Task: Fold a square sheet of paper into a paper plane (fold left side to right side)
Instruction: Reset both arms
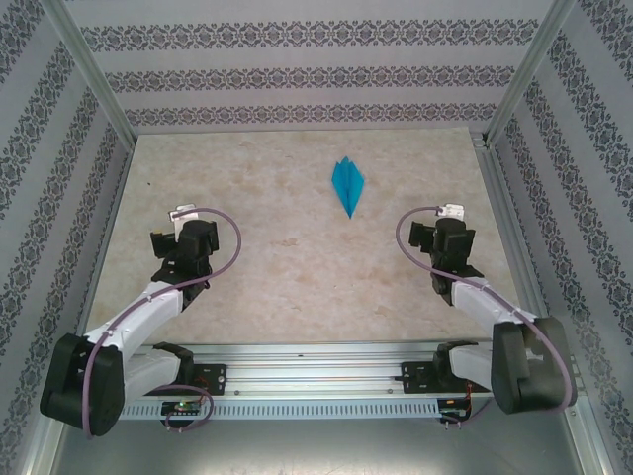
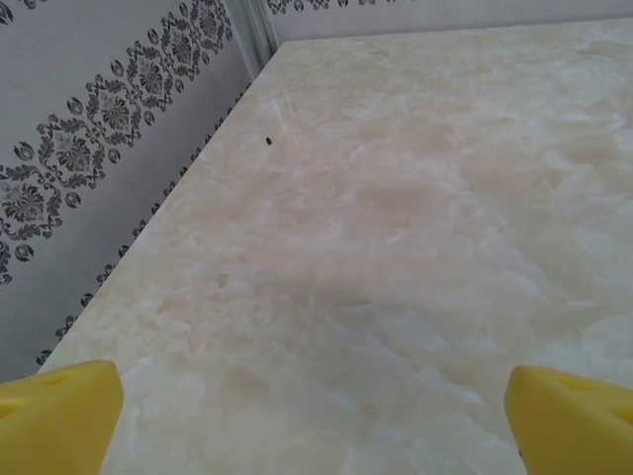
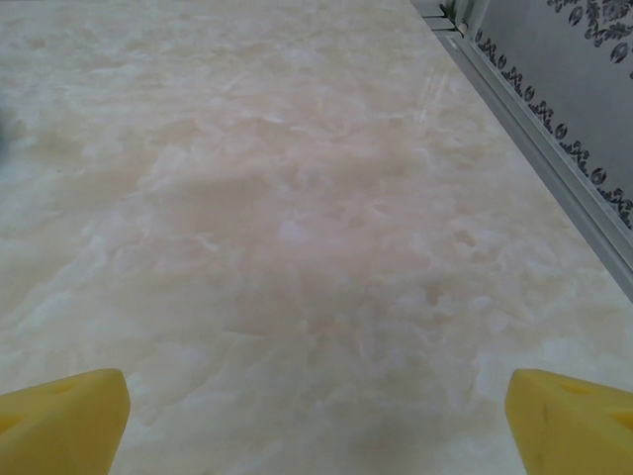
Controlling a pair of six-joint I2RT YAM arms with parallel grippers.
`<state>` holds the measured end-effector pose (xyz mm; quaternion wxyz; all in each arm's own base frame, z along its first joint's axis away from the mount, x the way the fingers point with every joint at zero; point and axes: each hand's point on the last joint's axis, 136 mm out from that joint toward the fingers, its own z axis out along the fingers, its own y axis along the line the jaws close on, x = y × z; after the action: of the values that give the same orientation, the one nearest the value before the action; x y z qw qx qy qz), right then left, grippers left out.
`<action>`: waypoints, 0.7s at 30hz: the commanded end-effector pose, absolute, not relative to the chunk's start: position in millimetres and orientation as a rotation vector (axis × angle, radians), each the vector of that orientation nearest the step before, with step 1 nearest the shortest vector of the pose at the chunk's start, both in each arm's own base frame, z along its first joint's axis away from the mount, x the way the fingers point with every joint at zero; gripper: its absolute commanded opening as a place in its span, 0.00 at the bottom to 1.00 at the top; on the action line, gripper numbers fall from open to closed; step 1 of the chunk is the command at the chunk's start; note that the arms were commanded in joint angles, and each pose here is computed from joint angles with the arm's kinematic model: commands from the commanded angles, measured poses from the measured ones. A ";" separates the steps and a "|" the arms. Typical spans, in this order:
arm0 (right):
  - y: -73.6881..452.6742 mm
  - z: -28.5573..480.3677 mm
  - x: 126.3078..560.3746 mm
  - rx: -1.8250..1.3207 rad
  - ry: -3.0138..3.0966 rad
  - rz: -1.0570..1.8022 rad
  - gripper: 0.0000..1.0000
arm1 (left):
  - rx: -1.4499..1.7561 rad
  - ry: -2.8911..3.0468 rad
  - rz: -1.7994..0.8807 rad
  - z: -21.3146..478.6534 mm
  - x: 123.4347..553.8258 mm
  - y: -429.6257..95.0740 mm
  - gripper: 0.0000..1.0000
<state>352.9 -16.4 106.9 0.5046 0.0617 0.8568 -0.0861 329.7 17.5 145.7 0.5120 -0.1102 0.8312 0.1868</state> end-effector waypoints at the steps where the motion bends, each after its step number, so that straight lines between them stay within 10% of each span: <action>1: -13.7 139.0 382.0 0.120 1.909 -0.188 0.98 | -0.208 1.928 0.411 152.1 342.9 14.1 1.00; 21: -32.7 124.2 393.8 0.162 1.757 -0.130 0.98 | -0.080 1.790 0.146 115.4 386.7 -0.3 1.00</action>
<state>387.9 -32.0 103.8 0.5999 0.0581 0.7948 -0.0713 377.4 5.8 108.9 0.5850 -0.0439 0.8046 0.0917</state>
